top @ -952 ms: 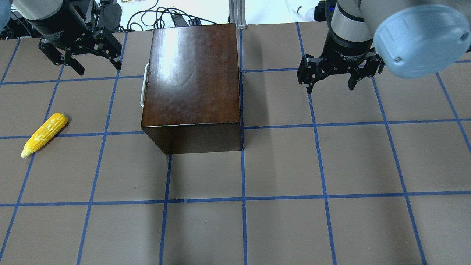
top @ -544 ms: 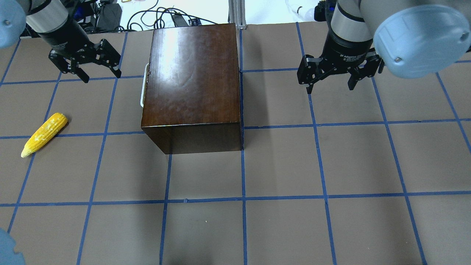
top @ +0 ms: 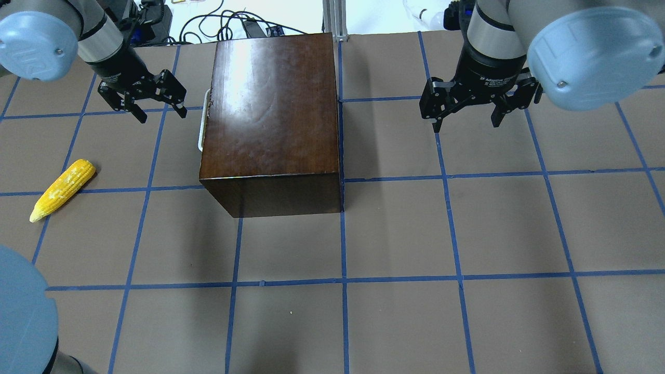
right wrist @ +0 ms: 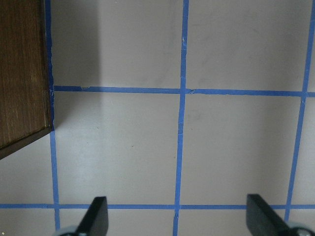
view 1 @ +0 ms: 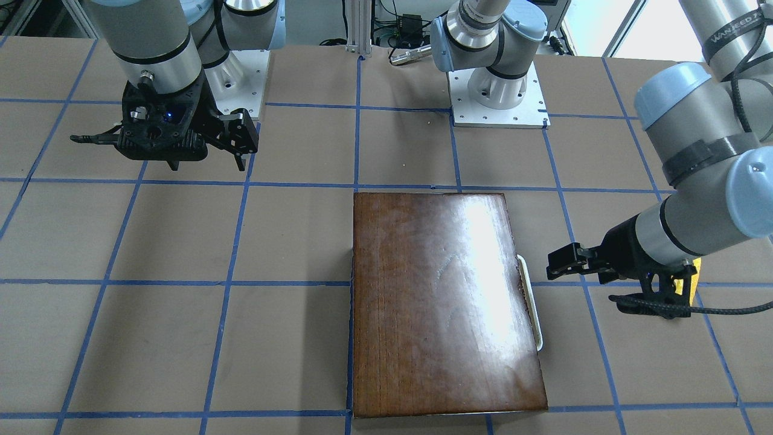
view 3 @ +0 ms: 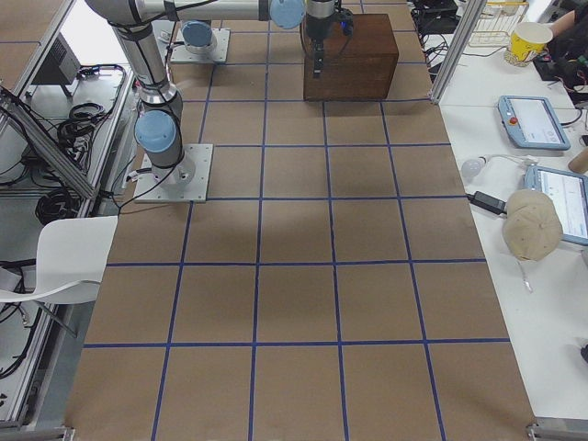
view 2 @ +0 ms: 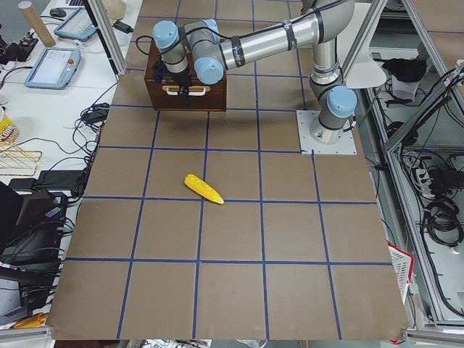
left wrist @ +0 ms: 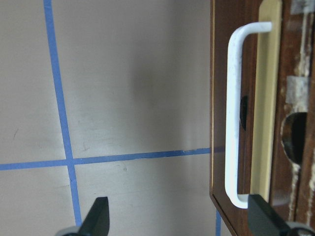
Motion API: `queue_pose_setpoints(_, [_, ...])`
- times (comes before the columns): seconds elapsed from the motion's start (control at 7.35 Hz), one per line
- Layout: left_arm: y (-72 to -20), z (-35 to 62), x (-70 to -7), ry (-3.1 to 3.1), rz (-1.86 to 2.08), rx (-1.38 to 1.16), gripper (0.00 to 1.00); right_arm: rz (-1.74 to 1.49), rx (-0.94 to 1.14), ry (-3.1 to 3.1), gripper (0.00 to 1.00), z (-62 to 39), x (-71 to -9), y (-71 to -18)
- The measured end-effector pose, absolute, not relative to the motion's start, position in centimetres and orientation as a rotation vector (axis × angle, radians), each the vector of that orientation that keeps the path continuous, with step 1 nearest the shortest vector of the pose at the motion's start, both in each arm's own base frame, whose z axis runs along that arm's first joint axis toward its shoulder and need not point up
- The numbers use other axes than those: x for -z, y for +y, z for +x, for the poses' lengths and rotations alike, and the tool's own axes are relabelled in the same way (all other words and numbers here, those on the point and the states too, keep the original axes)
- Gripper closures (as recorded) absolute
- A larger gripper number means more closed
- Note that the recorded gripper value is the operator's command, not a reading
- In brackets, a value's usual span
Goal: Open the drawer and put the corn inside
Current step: 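Move the left gripper down to the white drawer handle, then hook the white handle with the left gripper and pull the drawer outward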
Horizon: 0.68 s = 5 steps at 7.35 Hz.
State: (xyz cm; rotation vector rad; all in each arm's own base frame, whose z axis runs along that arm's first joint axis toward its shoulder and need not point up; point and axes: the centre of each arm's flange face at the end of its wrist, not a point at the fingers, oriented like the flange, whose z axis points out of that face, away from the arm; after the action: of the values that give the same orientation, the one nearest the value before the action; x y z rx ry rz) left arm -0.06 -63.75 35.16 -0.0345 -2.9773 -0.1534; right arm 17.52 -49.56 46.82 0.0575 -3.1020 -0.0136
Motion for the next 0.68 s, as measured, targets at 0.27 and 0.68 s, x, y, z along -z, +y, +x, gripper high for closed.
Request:
queue_pose_setpoints(0.27, [-64.1, -0.3, -33.5, -2.949, -0.012, 0.163, 0.00, 0.057, 0.014, -3.102, 0.00, 17.5, -46.8, -49.6])
queue_pose_setpoints(0.68, [-64.5, -0.3, -31.6, -2.944, 0.096, 0.170, 0.00, 0.057, 0.014, -3.102, 0.00, 17.5, -46.8, -49.6])
